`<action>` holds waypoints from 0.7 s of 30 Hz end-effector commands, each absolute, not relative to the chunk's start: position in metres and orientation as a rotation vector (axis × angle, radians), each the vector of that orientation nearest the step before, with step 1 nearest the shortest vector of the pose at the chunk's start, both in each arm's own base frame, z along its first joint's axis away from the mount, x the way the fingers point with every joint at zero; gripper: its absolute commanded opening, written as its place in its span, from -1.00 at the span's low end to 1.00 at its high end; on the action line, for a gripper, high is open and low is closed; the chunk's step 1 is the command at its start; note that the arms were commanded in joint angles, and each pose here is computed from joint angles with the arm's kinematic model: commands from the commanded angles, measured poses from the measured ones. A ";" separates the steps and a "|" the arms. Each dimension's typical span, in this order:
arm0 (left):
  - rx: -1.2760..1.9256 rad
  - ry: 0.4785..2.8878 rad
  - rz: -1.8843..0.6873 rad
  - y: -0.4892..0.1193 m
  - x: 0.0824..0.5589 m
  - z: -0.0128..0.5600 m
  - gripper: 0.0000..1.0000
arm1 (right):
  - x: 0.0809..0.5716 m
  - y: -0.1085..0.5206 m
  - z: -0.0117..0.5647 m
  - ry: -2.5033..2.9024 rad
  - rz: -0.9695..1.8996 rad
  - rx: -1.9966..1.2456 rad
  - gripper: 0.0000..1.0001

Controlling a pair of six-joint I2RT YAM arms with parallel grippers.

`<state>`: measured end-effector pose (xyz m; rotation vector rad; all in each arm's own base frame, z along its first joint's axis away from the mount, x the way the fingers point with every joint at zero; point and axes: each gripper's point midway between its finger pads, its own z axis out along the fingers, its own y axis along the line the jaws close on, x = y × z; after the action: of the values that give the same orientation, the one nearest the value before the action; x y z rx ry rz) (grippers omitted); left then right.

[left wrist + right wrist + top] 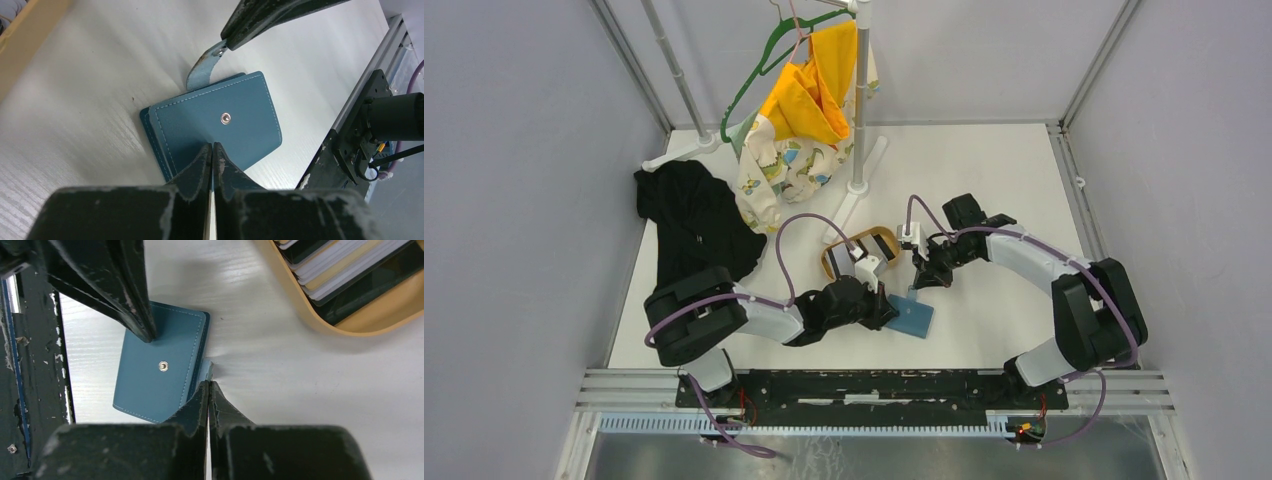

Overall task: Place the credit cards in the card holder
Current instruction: Close the card holder at the center of the board.

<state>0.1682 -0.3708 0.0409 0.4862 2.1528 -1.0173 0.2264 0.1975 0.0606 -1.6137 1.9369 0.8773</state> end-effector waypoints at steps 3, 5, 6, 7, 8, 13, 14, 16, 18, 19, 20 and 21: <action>0.387 2.131 -1.061 -0.377 0.176 0.045 -0.92 | 0.216 0.206 0.081 1.789 0.949 -1.645 -1.00; 0.373 2.137 -1.062 -0.377 0.177 0.043 -0.96 | 0.215 0.206 0.081 1.783 0.946 -1.654 -1.00; 0.368 2.139 -1.059 -0.376 0.177 0.042 -0.96 | 0.215 0.206 0.080 1.781 0.942 -1.659 -1.00; 0.364 2.142 -1.055 -0.375 0.177 0.041 -0.96 | 0.214 0.205 0.080 1.780 0.934 -1.664 -1.00; 0.359 2.143 -1.051 -0.375 0.178 0.040 -0.96 | 0.213 0.204 0.079 1.778 0.926 -1.675 -1.00; 0.353 2.143 -1.046 -0.374 0.179 0.039 -0.96 | 0.203 0.200 0.072 1.761 0.890 -1.705 -1.00; 0.353 2.141 -1.049 -0.375 0.179 0.040 -0.96 | 0.202 0.201 0.073 1.752 0.884 -1.711 -1.00; 0.354 2.138 -1.054 -0.375 0.179 0.041 -0.96 | 0.199 0.202 0.071 1.735 0.870 -1.730 -1.00; 0.353 2.134 -1.057 -0.374 0.179 0.041 -0.96 | 0.194 0.203 0.068 1.721 0.860 -1.757 -1.00; 0.354 2.134 -1.059 -0.374 0.179 0.041 -0.96 | 0.192 0.205 0.066 1.713 0.858 -1.774 -1.00; 0.357 2.132 -1.062 -0.375 0.178 0.041 -0.96 | 0.190 0.205 0.064 1.711 0.854 -1.786 -1.00; 0.359 2.129 -1.065 -0.375 0.178 0.042 -0.96 | 0.188 0.207 0.063 1.707 0.851 -1.797 -1.00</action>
<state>0.1713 -0.3755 0.0382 0.4235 2.1515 -1.0488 0.1884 0.1998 0.0599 -1.7513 1.7860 0.8919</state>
